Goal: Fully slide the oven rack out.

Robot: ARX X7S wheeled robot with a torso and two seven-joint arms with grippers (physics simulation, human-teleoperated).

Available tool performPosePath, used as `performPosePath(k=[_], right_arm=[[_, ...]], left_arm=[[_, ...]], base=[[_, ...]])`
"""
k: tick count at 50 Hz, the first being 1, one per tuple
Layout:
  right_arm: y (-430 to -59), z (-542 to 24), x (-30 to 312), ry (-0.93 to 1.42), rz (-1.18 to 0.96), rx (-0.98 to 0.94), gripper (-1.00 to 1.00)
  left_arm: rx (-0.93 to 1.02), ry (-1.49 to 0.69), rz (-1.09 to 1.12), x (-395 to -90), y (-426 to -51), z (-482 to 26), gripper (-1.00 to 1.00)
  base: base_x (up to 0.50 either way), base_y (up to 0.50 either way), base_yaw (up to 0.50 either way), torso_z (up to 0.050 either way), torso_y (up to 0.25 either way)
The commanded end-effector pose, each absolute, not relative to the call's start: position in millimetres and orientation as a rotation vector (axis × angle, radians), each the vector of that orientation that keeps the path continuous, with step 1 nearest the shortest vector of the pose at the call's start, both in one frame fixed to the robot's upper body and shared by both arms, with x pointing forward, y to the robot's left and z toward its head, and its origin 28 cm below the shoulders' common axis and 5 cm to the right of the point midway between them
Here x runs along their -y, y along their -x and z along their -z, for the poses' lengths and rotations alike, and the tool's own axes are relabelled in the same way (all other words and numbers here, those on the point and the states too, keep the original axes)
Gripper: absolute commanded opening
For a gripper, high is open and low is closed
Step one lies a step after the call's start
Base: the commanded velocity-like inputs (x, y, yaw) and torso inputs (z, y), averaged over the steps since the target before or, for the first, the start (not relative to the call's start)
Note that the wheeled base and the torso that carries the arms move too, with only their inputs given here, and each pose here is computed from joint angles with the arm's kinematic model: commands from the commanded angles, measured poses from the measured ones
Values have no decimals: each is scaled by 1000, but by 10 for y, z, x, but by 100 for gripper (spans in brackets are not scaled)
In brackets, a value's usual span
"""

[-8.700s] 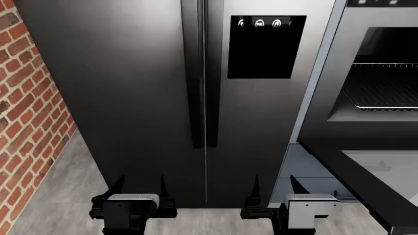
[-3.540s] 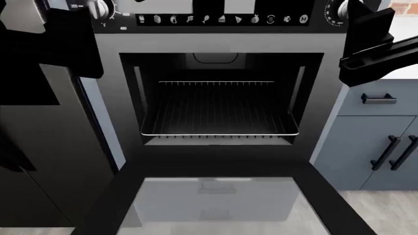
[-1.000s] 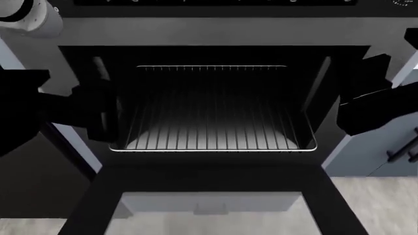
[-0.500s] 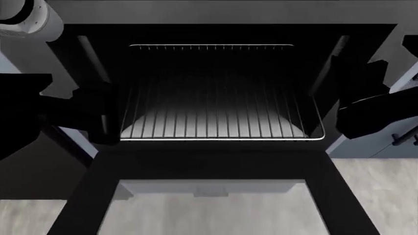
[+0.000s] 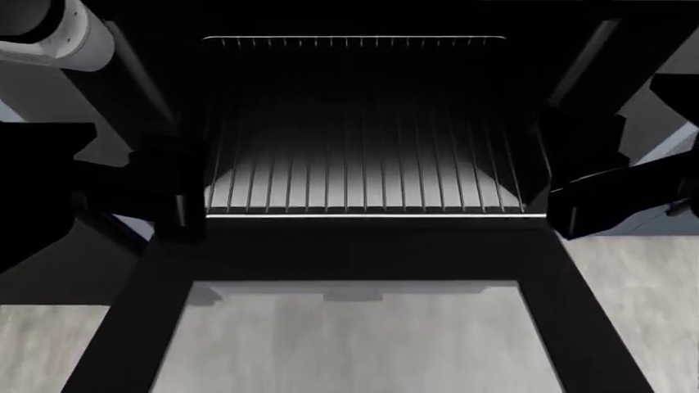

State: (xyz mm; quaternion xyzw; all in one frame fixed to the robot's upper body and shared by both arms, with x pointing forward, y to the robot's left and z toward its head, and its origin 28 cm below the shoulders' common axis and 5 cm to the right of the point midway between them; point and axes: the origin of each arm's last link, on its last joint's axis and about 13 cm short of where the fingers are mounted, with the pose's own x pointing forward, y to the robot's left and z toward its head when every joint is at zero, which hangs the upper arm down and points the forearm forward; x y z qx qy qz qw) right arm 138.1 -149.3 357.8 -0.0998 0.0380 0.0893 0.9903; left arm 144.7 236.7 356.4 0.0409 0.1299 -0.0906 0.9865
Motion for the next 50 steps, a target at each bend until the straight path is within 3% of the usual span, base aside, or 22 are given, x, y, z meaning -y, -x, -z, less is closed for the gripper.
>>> performPosePath(k=[1,14,37,50], right_arm=[[-1387,-3560,1494,194,-181,-79,100],[-1566,-3447,1427,71,-215,-143,100],[-2145,-3298,1236,86,-193,-169,100],[-2307,-3332,1159,95,-228,-159,100]], left_arm=[[-253,-81,186,-2358,-1458,-3560,100],[-268,-42,181,-2275,-1619,-3457,100],[-265,9,175,-2076,-2310,-3282,100],[-262,1,132,-2016,-2461,-3256,100]], base=[[0,0,0,0,-119],[0,0,0,0,0],[0,0,0,0,0],[0,0,0,0,0]])
